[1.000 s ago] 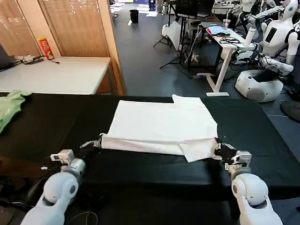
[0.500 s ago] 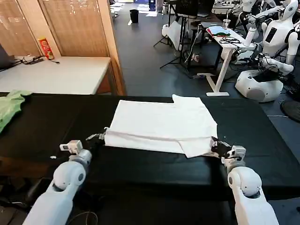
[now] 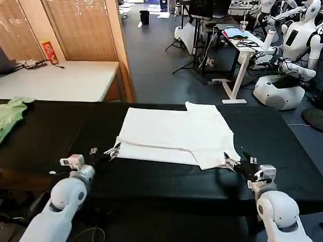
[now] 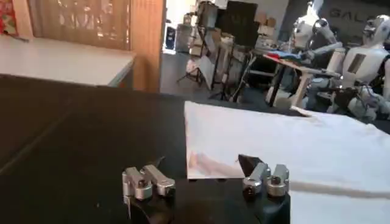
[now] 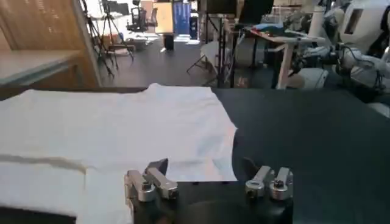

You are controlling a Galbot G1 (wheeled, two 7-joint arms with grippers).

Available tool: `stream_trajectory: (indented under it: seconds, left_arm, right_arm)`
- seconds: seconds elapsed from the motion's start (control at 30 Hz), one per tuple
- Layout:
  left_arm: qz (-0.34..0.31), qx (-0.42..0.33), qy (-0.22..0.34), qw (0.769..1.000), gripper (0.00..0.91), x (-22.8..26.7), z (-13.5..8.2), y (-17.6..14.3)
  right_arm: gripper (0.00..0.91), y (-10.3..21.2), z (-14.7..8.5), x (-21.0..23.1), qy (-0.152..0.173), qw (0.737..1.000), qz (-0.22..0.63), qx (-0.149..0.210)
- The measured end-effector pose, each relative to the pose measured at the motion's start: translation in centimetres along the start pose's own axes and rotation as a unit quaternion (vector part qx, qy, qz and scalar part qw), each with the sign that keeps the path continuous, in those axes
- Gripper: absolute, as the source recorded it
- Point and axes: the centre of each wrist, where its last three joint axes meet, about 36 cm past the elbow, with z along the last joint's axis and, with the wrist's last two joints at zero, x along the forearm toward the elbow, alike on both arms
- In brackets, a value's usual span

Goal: Fold and organize the clothes.

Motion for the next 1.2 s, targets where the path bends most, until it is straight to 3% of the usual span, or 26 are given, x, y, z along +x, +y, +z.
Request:
stream_trajectory:
  seconds: [0.03,0.07,0.13,0.17,0.23,0.5,0.53,0.57,0.6,0.67,0.7,0.73,0.77,1.2]
  left_arm:
    - [0.001,0.001,0.002,1.0,0.878,0.0,0.1,0.1]
    - [0.0,0.002,0.004,1.0,0.868,0.0,0.3,0.1]
    - [0.001,0.004,0.007,1.0,0.702,0.0,0.4,0.2]
    - [0.001,0.005,0.008,1.0,0.663,0.1,0.5,0.2]
    - [0.0,0.006,0.011,1.0,0.595,0.1,0.7,0.3]
    - [0.002,0.011,0.023,1.0,0.527,0.1,1.4,0.5]
    - [0.003,0.011,0.025,1.0,0.429,0.1,1.5,0.6]
    - [0.003,0.011,0.027,1.0,0.234,0.1,1.6,0.7]
    - [0.003,0.011,0.029,1.0,0.146,0.0,1.7,0.7]
    - [0.002,0.012,0.03,0.999,0.127,-0.1,1.8,0.7]
    - [0.002,0.013,0.03,0.999,0.088,-0.2,1.9,0.8]
    - [0.002,0.013,0.03,0.999,0.029,-0.3,1.9,0.8]
    - [0.002,0.013,0.031,0.999,0.01,-0.3,1.9,0.8]
    - [0.001,0.008,0.034,0.999,0.0,0.1,2.0,0.8]
  right_arm:
    - [0.761,0.0,0.1,0.0,0.001,1.0,0.0,-0.001]
    - [0.761,0.0,0.1,0.0,0.002,1.0,0.0,-0.001]
    - [0.741,0.2,0.4,0.0,0.005,1.0,0.0,-0.002]
    - [0.683,0.2,0.5,0.0,0.007,1.0,0.0,-0.003]
    - [0.653,0.3,0.8,-0.1,0.011,1.0,0.0,-0.004]
    - [0.634,0.8,2.0,0.2,0.025,1.0,0.001,-0.015]
    - [0.634,0.8,2.1,0.2,0.026,1.0,0.001,-0.016]
    - [0.624,0.8,2.2,0.2,0.026,1.0,0.002,-0.017]
    - [0.614,0.8,2.3,0.1,0.027,0.999,0.002,-0.017]
    - [0.536,0.7,2.3,0.0,0.027,0.999,0.003,-0.017]
    - [0.361,0.7,2.3,0.0,0.026,1.0,0.002,-0.017]
    - [0.361,0.7,2.2,-0.1,0.026,1.0,0.002,-0.016]
    - [0.078,0.7,2.2,-0.1,0.026,1.0,0.0,-0.016]
    - [0.059,0.6,1.8,0.7,0.033,0.999,0.008,-0.003]
